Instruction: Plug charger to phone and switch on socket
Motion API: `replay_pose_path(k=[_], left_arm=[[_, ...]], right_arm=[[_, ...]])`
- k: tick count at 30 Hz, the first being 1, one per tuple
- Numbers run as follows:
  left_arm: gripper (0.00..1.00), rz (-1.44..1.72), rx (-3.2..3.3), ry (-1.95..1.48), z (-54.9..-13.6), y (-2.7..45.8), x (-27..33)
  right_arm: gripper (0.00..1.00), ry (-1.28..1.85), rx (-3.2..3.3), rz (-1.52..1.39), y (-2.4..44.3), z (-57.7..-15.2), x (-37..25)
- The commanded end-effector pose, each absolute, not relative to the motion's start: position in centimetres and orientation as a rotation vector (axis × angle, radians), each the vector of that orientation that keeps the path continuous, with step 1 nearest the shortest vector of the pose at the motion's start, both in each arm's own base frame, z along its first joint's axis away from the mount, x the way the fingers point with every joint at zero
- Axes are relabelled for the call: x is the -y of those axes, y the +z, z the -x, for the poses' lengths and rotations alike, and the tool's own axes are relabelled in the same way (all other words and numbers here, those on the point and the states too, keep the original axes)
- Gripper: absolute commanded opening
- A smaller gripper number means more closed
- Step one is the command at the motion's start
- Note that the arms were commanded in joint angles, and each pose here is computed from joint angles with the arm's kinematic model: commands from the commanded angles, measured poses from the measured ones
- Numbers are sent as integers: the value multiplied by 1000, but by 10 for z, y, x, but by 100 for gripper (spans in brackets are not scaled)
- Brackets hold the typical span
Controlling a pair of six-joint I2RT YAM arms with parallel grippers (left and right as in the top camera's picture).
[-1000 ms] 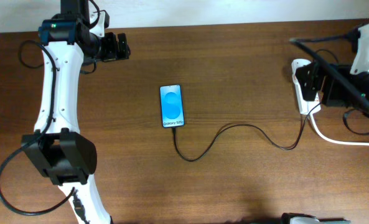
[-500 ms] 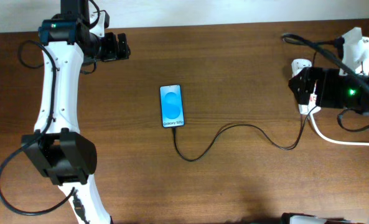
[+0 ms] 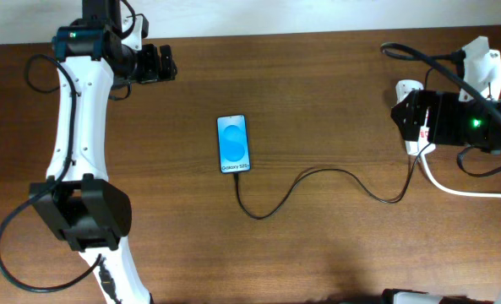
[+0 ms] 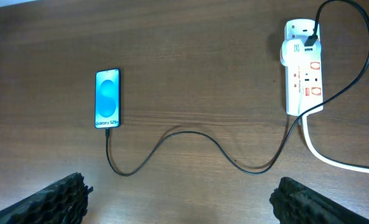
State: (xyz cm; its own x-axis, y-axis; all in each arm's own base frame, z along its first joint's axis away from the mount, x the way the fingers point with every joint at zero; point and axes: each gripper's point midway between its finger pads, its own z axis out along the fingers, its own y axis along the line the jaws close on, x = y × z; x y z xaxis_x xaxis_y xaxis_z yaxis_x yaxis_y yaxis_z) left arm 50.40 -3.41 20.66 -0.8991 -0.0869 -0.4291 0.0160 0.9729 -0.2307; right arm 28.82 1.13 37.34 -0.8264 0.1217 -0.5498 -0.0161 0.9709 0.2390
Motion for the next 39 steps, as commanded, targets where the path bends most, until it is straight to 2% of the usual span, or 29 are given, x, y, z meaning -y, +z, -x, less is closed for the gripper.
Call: replay_pose_path(k=[1, 6, 8, 13, 17, 19, 26, 39], left_arm=[[99, 61, -2676, -310, -505, 204, 33], [99, 61, -2676, -310, -505, 204, 33], [99, 61, -2676, -311, -505, 204, 33], [99, 61, -2676, -311, -505, 204, 33], [99, 61, -2676, -310, -505, 204, 33], [99, 61, -2676, -310, -505, 204, 33], [99, 61, -2676, -310, -505, 204, 33], [99, 61, -2676, -310, -505, 204, 33]], right_arm=[[98, 298, -2501, -42, 376, -293, -12], [98, 204, -2178, 22, 423, -309, -7], [98, 143, -2065, 109, 424, -307, -7], [98, 87, -1859, 162, 369, -290, -10], [98, -13, -1600, 440, 323, -273, -45], [98, -32, -1539, 486, 306, -267, -52], [98, -48, -1446, 478, 233, -243, -52], [98, -24, -1551, 485, 162, -239, -52]])
